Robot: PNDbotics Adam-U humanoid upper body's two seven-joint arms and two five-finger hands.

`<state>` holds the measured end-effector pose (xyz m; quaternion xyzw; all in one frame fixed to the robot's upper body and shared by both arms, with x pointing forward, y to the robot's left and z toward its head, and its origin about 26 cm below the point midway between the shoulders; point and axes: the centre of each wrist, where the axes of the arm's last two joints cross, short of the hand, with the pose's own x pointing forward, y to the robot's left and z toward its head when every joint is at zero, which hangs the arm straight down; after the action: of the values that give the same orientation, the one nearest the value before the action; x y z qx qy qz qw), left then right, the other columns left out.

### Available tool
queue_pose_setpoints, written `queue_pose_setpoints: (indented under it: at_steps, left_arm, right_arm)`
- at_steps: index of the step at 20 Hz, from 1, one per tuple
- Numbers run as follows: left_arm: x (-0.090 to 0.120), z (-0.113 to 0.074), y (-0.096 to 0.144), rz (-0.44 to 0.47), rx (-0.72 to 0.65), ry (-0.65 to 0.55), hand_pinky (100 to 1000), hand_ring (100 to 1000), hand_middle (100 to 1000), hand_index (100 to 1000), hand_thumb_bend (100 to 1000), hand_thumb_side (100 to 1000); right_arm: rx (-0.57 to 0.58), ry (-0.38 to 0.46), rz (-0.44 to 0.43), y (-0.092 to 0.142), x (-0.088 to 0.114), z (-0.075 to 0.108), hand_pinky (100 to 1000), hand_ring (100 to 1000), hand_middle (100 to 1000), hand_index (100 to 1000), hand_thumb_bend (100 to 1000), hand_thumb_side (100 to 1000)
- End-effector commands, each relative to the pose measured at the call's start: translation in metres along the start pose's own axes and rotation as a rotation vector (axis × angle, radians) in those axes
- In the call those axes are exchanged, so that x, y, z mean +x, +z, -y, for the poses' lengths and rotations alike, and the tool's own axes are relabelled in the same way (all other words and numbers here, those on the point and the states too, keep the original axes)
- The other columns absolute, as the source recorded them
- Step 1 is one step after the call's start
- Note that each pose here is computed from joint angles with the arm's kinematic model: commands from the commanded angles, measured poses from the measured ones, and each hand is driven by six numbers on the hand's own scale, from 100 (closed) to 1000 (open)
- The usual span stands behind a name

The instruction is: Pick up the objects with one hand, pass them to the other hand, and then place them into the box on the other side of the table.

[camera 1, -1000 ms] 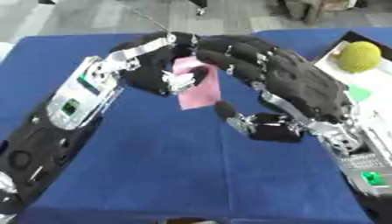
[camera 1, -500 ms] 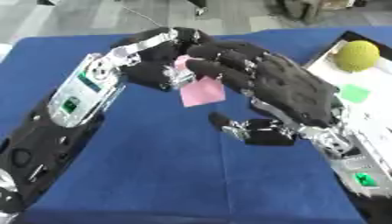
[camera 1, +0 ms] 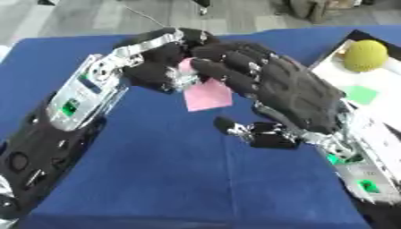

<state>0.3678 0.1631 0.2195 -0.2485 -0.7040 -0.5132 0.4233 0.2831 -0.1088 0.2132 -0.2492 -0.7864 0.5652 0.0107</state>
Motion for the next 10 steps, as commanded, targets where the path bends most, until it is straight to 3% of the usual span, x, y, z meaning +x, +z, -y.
queue_pose_setpoints:
  at_steps: [1, 6, 10]
  left_arm:
    - [0.013, 0.0, -0.001, 0.029, -0.02, -0.013, 450, 424, 446, 659, 100, 336]
    - [0.018, 0.004, -0.003, 0.038, -0.05, -0.003, 456, 428, 450, 663, 100, 335]
    - [0.02, 0.007, -0.003, 0.043, -0.078, 0.009, 464, 433, 455, 656, 100, 333]
  right_arm:
    - [-0.014, 0.035, -0.02, -0.001, -0.002, 0.001, 909, 931, 944, 1000, 356, 100]
    - [0.003, 0.055, -0.044, 0.0, -0.004, -0.007, 907, 924, 934, 1000, 347, 100]
    - [0.008, 0.075, -0.07, 0.0, -0.006, -0.012, 897, 904, 860, 1000, 333, 100]
